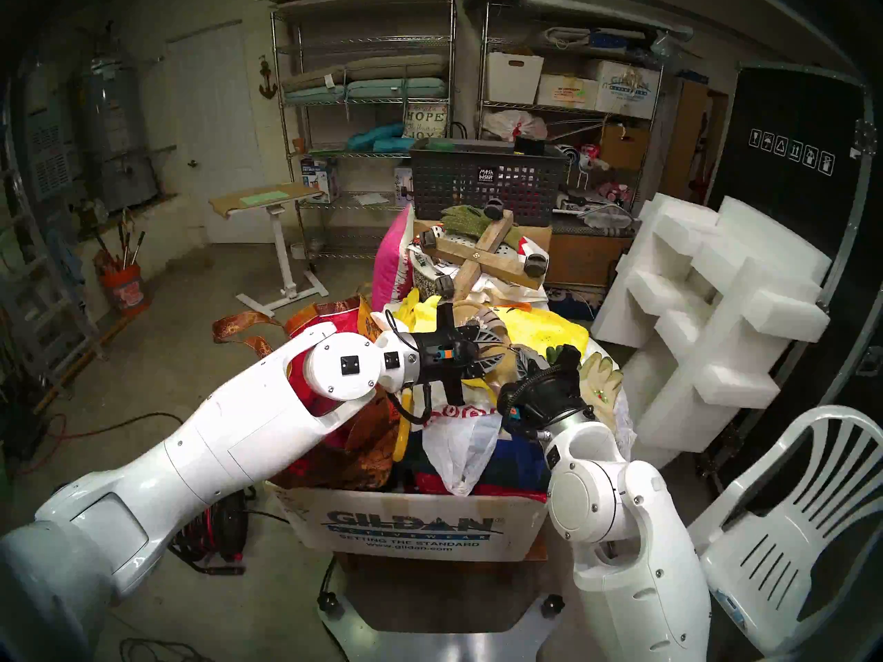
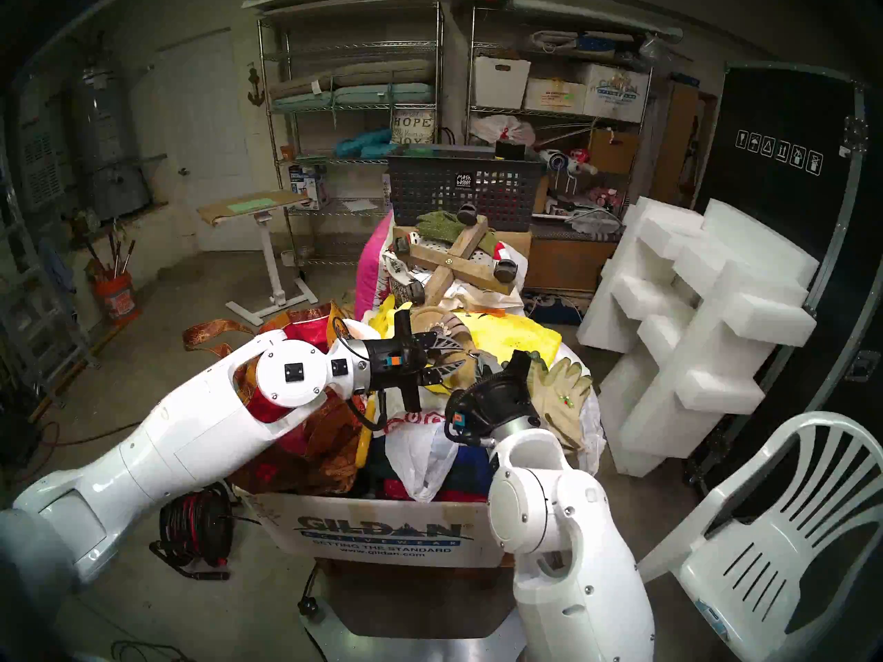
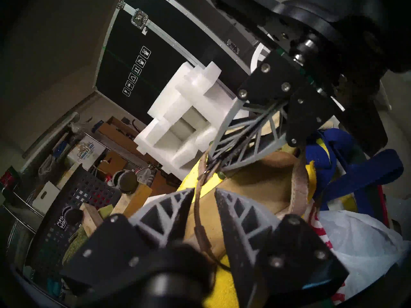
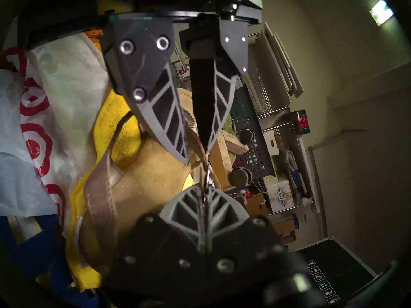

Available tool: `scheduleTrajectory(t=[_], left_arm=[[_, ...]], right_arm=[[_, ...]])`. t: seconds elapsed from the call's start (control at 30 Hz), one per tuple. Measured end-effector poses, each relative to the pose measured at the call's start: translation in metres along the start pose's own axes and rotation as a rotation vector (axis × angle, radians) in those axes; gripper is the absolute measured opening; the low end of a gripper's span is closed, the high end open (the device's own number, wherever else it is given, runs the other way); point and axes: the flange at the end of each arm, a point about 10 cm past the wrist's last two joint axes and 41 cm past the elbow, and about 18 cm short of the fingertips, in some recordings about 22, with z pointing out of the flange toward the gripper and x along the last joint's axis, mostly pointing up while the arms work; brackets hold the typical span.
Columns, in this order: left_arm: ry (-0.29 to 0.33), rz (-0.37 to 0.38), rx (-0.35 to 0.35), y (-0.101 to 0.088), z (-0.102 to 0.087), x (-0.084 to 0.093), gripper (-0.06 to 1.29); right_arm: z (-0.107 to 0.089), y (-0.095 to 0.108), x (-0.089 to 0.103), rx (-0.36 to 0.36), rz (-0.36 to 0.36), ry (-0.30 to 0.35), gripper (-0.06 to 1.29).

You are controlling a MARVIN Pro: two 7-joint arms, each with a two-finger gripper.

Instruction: Unbuckle a shoe

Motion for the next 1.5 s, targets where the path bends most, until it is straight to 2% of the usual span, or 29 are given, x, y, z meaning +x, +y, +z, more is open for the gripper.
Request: scheduleTrajectory(t=[0.6, 0.73, 1.33, 1.43, 1.5], left_arm=[[-0.013, -0.003, 0.012, 0.001, 0.0, -0.008, 0.43], [-0.014, -0.004, 0.012, 0.002, 0.001, -0.009, 0.38], [-0.01, -0.008, 0.012, 0.002, 0.002, -0.013, 0.35], [-0.01, -0.007, 0.012, 0.002, 0.002, -0.014, 0.03], [-0.009, -0.006, 0.013, 0.002, 0.002, -0.014, 0.01]], right_arm=[[-0.004, -0.005, 0.002, -0.011, -0.051, 0.012, -0.03], [-0.005, -0.005, 0.002, -0.014, -0.054, 0.012, -0.03], [-0.005, -0.007, 0.006, -0.023, -0.079, 0.025, -0.03], [-0.004, -0.009, 0.006, -0.035, -0.096, 0.025, -0.03], [-0.004, -0.01, 0.006, -0.042, -0.106, 0.025, -0.03]])
